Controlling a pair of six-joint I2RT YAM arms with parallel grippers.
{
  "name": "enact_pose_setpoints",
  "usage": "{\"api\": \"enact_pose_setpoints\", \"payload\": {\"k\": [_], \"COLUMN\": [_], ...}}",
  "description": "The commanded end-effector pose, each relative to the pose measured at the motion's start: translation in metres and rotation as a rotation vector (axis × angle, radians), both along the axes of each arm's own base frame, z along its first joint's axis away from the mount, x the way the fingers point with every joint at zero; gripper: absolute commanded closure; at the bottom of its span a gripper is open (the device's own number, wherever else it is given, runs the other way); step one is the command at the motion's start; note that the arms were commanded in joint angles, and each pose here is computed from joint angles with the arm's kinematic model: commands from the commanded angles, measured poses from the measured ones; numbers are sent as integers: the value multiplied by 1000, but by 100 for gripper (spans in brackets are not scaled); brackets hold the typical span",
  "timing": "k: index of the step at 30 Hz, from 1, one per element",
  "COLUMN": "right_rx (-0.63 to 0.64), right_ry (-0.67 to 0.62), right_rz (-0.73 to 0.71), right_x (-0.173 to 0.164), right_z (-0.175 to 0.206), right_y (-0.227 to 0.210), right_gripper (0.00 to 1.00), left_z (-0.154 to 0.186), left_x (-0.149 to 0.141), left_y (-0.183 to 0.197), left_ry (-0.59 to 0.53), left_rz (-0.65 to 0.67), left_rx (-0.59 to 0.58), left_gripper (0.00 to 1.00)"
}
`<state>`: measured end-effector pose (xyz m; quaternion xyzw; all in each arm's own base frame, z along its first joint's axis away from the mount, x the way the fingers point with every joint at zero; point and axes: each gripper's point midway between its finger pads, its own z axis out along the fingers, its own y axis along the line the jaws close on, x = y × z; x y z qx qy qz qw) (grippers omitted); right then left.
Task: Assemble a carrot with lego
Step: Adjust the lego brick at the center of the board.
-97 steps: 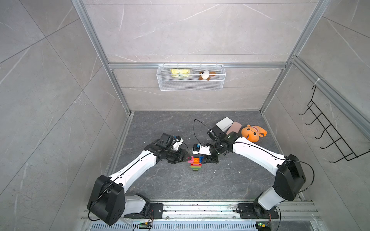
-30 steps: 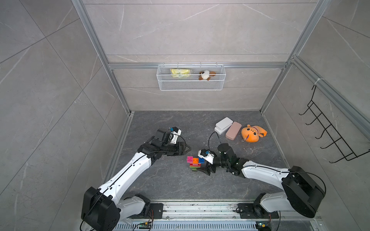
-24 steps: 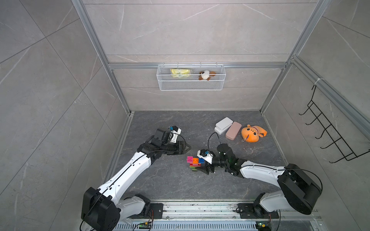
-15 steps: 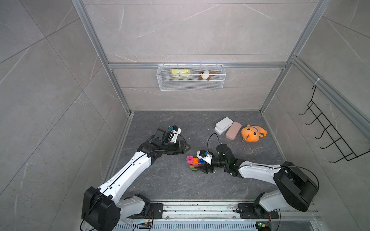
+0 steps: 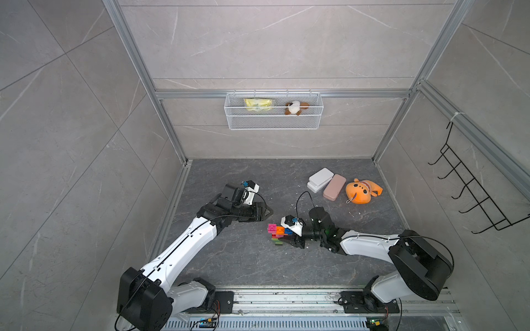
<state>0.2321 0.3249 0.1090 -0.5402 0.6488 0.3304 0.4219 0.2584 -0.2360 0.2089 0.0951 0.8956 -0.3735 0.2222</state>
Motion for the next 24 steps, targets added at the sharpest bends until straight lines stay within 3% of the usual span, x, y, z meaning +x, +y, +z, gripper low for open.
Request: {"api": "enact_pose_setpoints", "payload": {"k": [1,9,13,17,24], "right_rx": [5,7,23,7,27], "right_ry": [19,53,135,317,813], "right_rz": [23,36,13,-25,-151], "right_x": [-5,-10,-13,-15,-2], "right_z": [0,9,20,27,30], "right_y": [4,3,3,4,5], "right_gripper": [55,67,70,70,69], "left_z": [14,20,30,47,71], "left_x": [4,8,17,38,70], "left_y": [-2,0,8,32,76], "left_ry": [-51,-72,-107,-171,-302], "left_rz": [-13,1,44,160,403], "left_rx": [-5,4,17,29,45], "left_gripper": [36,36,36,36,36]}}
